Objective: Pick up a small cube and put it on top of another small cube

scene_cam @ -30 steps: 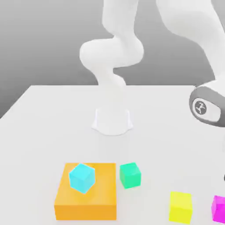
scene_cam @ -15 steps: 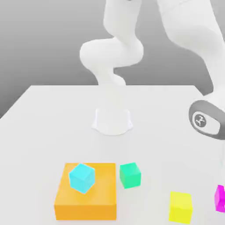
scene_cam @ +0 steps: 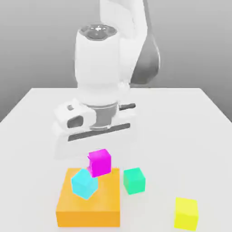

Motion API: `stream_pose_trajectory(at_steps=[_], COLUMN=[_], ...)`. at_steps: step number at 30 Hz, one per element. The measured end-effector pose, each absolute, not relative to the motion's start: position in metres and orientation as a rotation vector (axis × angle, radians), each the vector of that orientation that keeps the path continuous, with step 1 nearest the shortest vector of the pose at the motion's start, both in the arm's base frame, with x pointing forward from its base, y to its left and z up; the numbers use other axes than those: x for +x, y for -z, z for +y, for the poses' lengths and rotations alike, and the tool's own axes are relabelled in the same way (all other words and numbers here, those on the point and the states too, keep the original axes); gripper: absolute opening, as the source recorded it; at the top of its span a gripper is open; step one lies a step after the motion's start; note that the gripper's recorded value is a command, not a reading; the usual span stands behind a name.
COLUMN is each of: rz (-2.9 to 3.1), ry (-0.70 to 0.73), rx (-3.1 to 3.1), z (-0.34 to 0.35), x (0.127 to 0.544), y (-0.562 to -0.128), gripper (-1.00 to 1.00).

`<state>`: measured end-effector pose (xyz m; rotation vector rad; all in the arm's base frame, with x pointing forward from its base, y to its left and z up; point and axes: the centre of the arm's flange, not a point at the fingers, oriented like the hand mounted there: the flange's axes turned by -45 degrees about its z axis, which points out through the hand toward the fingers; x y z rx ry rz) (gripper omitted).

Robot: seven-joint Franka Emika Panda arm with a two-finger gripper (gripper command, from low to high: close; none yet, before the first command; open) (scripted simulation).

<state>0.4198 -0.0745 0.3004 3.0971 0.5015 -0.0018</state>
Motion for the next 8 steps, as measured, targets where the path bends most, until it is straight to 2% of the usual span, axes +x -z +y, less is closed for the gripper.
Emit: stream_pose_trajectory(at_steps=[4,5,8], rz=[0.458,0.455,0.455], ry=[0.000,0.001,0.001], rx=[3.112,3.111,3.111], z=[-0.082,-0.083,-0.083], x=[0.414,0.413,0.413], y=[-0.258,-0.248,-0.248], gripper=[-1.00,1.00,1.00])
